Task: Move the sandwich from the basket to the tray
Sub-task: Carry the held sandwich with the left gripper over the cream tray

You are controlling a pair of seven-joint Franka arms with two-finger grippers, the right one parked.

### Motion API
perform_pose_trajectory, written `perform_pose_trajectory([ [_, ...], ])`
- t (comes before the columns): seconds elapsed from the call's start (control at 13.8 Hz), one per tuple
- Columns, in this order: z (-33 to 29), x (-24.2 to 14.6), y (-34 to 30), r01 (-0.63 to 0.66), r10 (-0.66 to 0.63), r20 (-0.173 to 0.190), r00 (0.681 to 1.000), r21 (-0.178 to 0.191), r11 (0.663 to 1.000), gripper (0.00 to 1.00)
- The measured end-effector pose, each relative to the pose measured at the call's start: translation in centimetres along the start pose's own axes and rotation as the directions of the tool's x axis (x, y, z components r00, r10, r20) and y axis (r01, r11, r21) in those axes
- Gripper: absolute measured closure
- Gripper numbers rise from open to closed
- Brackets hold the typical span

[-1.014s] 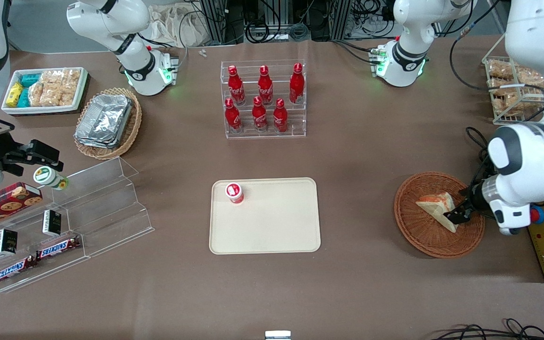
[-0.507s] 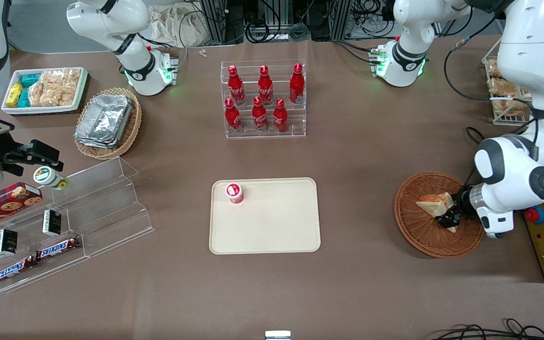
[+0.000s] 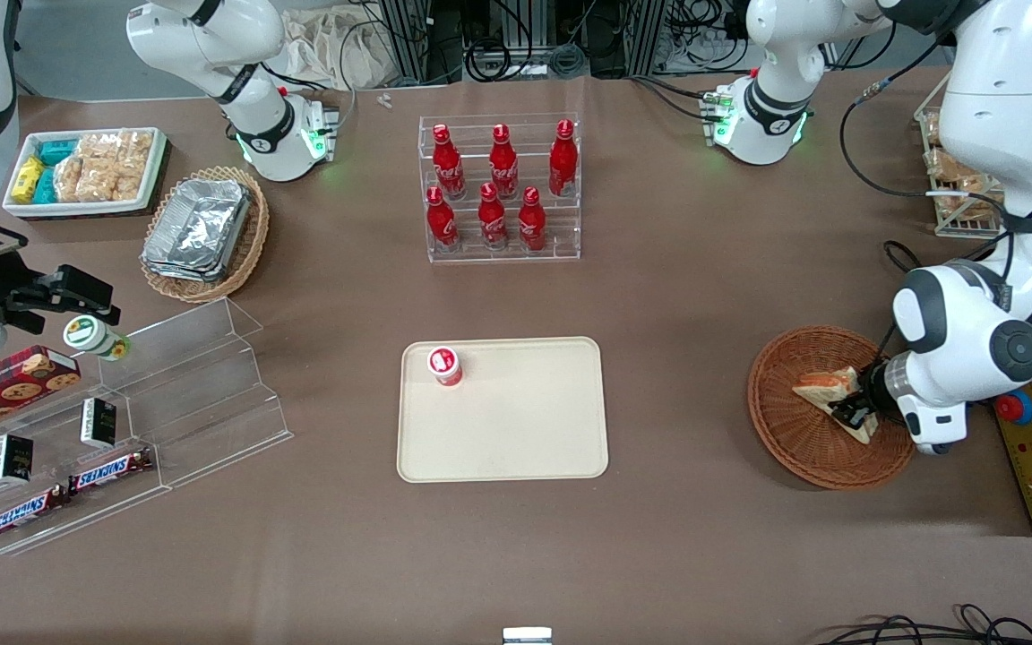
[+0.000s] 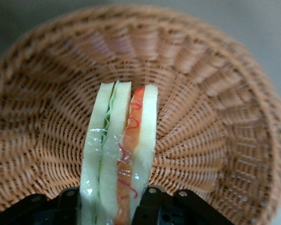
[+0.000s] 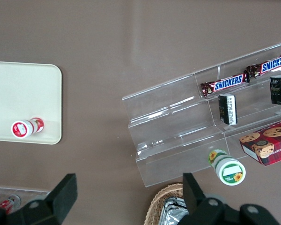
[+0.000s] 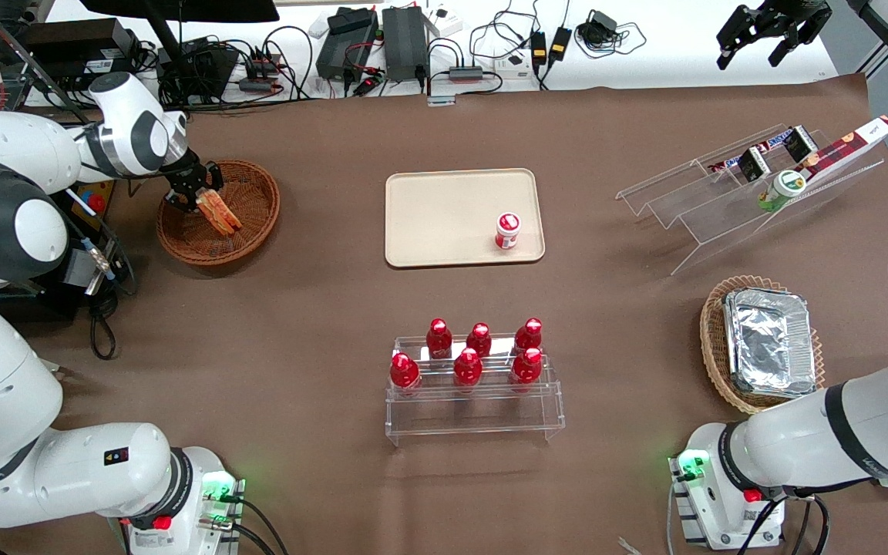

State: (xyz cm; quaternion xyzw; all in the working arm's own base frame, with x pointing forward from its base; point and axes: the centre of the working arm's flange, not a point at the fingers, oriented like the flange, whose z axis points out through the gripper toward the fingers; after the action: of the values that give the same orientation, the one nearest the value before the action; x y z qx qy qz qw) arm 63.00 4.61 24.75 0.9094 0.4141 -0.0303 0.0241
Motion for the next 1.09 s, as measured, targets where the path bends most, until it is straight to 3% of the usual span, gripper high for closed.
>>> perform_pose_trajectory([
  [0.14, -4.4, -0.4, -0.4, -0.086, 0.084, 0.042, 0.996, 0.04, 0.995, 0.63],
  [0.29, -10.9, -1.9, -0.4, -0.206, 0.199, 0.094, 0.976, 0.068, 0.976, 0.72],
  [0.36, -14.0, -3.3, 0.1, -0.288, 0.281, 0.105, 0.954, 0.064, 0.955, 0.78],
  [0.65, -17.7, -13.8, 7.2, -0.565, 0.56, 0.111, 0.821, 0.016, 0.825, 0.79],
  [0.8, -17.3, -20.1, 12.0, -0.667, 0.667, 0.078, 0.74, -0.031, 0.744, 0.79],
  [0.94, -16.3, -25.9, 16.4, -0.729, 0.732, 0.009, 0.681, -0.085, 0.679, 0.79],
  [1.01, -15.0, -28.9, 18.2, -0.75, 0.751, -0.012, 0.66, -0.077, 0.657, 0.79],
  [1.09, -13.1, -31.9, 19.5, -0.766, 0.766, -0.027, 0.642, -0.043, 0.641, 0.79],
])
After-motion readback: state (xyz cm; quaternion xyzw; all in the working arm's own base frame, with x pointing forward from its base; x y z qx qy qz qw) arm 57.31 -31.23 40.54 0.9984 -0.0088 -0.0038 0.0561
